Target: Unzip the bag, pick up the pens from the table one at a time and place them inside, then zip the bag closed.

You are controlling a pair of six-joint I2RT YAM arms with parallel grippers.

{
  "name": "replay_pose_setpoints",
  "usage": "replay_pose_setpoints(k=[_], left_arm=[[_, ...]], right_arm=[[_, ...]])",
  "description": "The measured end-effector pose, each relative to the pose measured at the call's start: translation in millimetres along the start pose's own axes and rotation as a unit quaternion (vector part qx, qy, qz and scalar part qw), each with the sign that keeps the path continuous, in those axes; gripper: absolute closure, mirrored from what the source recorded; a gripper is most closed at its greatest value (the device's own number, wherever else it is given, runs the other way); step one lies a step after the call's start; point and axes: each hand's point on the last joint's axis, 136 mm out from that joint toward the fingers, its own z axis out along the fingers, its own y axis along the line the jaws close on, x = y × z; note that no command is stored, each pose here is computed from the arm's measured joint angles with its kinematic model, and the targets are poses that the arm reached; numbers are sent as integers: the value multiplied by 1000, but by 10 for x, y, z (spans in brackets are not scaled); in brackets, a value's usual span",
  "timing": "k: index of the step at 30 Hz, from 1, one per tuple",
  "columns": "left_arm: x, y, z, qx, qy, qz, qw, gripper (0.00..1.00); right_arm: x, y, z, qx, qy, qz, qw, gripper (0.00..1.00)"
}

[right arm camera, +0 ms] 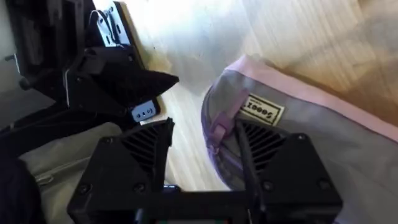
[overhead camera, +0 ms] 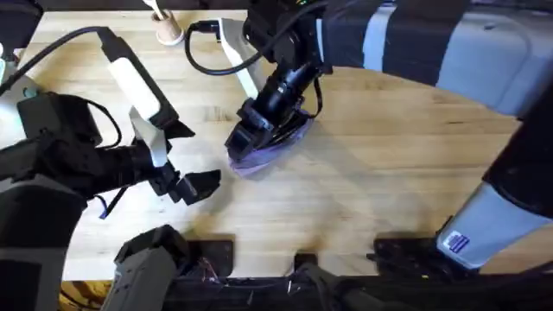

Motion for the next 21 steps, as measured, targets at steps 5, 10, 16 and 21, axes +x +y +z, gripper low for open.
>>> replay_pose_setpoints(k=[5, 10, 16, 21], left_arm=[[-4, -6, 0, 1, -1, -1, 1000, 15], [1, -21, 0, 4, 0, -3, 1000, 14], [-2, -30, 0, 6, -1, -5, 1000, 15], [-9, -32, 0, 7, -4, -4, 1000, 15]], right_arm=[[5, 7, 0, -2, 1, 1, 1000, 508], [3, 7, -1, -2, 0, 1, 1000, 689], [1, 2, -2, -1, 0, 2, 1000, 967], [-1, 3, -5, -1, 0, 3, 1000, 967]])
